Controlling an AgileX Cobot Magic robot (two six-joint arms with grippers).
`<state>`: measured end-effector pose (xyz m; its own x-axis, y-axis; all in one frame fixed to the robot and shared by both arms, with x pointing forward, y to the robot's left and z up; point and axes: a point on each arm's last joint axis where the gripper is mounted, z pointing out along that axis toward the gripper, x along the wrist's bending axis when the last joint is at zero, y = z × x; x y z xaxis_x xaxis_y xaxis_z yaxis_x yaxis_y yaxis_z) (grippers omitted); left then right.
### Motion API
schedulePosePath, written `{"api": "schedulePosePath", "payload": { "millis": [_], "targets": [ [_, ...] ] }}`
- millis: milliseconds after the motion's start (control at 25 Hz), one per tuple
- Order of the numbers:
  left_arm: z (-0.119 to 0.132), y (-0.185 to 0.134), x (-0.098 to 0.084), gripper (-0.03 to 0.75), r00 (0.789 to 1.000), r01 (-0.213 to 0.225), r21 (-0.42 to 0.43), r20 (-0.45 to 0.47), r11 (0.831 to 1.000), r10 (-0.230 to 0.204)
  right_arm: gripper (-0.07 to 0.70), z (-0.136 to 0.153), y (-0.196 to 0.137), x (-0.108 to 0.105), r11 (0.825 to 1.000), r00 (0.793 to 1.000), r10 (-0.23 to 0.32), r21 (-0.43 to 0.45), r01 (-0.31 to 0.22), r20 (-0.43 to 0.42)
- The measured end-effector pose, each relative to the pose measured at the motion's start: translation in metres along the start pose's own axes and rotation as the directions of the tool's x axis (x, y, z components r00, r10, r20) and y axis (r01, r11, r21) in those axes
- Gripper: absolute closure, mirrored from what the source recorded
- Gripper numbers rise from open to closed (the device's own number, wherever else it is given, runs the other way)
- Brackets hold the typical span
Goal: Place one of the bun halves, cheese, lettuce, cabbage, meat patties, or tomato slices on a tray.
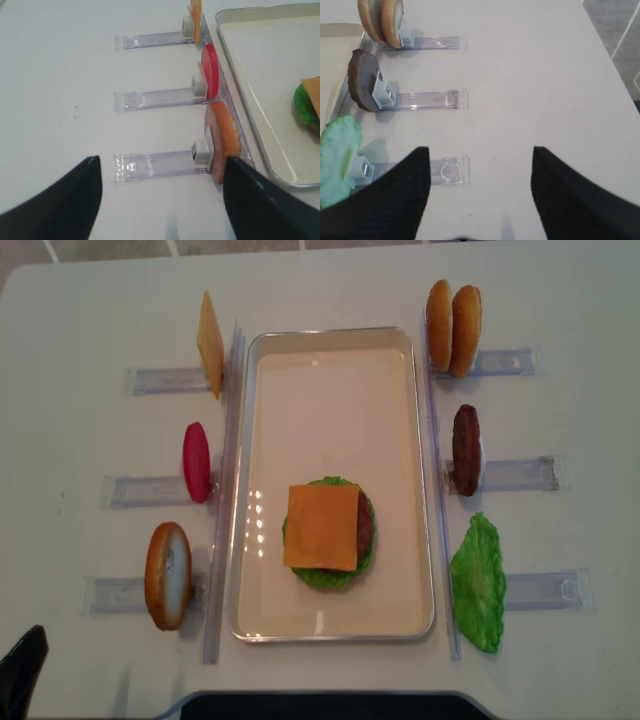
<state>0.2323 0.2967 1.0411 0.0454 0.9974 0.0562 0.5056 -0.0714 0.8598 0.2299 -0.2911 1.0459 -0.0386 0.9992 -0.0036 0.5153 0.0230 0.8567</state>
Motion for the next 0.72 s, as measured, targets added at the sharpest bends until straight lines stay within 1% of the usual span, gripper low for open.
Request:
{"api": "schedulePosePath", "payload": {
  "millis": [40, 200, 320, 480, 720],
  "targets": [
    [0.0000, -0.0001, 0.0005, 0.141, 1.000, 0.009, 0.001, -0.005, 1.000, -0.009, 0.183, 0.0000, 0.0000, 0.0000, 1.000, 1.000, 0.000, 0.000, 0.000, 0.000],
    [0.0000, -0.0001, 0.0011, 0.141, 1.000, 0.019, 0.001, -0.012, 1.000, -0.019, 0.183, 0.0000, 0.0000, 0.0000, 1.000, 1.000, 0.000, 0.000, 0.000, 0.000],
    [0.0000, -0.0001, 0.0010, 0.141, 0.999, 0.037, 0.001, -0.011, 0.999, -0.037, 0.183, 0.0000, 0.0000, 0.0000, 1.000, 1.000, 0.000, 0.000, 0.000, 0.000],
    [0.0002, 0.0000, -0.0016, 0.141, 0.998, 0.055, 0.000, 0.017, 0.998, -0.055, 0.183, 0.0000, 0.0000, 0.0000, 1.000, 1.000, 0.000, 0.000, 0.000, 0.000],
    [0.0002, 0.0002, -0.0025, 0.141, 0.998, 0.061, -0.001, 0.028, 0.998, -0.061, 0.183, 0.0000, 0.0000, 0.0000, 1.000, 1.000, 0.000, 0.000, 0.000, 0.000]
  ]
}}
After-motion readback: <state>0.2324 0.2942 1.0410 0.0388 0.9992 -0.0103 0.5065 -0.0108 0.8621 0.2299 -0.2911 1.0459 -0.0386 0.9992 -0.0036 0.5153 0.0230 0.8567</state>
